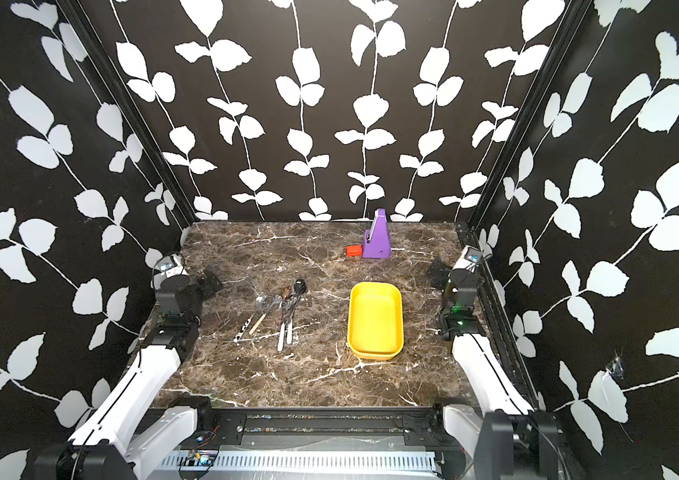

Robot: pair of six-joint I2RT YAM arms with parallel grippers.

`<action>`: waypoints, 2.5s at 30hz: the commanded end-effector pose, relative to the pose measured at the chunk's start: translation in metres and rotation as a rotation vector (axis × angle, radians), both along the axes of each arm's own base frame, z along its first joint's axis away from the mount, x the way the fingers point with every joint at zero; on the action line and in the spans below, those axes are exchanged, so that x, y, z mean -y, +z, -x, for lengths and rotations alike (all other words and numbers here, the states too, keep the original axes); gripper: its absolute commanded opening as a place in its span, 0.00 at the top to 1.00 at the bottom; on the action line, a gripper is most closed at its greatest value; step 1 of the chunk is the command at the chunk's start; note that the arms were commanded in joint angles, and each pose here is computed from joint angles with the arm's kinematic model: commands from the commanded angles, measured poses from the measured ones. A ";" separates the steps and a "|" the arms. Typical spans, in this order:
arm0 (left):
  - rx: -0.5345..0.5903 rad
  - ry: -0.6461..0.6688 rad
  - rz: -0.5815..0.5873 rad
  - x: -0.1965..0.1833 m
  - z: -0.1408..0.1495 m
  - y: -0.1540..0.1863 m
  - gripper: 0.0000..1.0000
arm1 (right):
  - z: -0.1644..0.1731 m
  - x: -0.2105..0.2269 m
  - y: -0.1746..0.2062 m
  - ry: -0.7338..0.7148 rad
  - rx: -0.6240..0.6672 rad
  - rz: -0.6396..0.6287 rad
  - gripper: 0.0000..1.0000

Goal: Put the spoon into the storage box
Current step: Pick up the spoon from the center of the board.

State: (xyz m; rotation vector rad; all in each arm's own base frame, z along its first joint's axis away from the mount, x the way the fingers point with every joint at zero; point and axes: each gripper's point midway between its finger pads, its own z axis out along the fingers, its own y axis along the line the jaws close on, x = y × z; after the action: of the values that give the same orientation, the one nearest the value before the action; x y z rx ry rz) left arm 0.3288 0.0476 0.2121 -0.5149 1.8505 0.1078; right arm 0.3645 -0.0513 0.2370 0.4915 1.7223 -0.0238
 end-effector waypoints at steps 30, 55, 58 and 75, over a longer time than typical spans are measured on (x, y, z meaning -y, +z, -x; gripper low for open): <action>-0.898 -0.328 0.290 0.098 0.092 -0.147 0.32 | -0.018 -0.072 -0.055 0.307 -0.334 -0.369 0.11; -1.055 -0.320 0.195 0.093 0.069 -0.191 0.48 | -0.021 -0.077 -0.078 0.325 -0.387 -0.414 0.11; -1.074 -0.312 0.185 0.091 0.071 -0.195 0.50 | -0.021 -0.079 -0.079 0.330 -0.389 -0.418 0.11; -1.085 -0.341 0.181 0.103 0.055 -0.191 0.48 | -0.018 -0.077 -0.080 0.325 -0.406 -0.416 0.11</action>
State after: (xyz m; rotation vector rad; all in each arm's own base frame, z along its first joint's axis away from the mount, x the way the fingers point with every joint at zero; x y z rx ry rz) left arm 0.2760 -0.0551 0.0274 -0.2645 2.9710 -0.0418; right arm 0.3773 0.0274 0.1463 0.5387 2.2327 0.5100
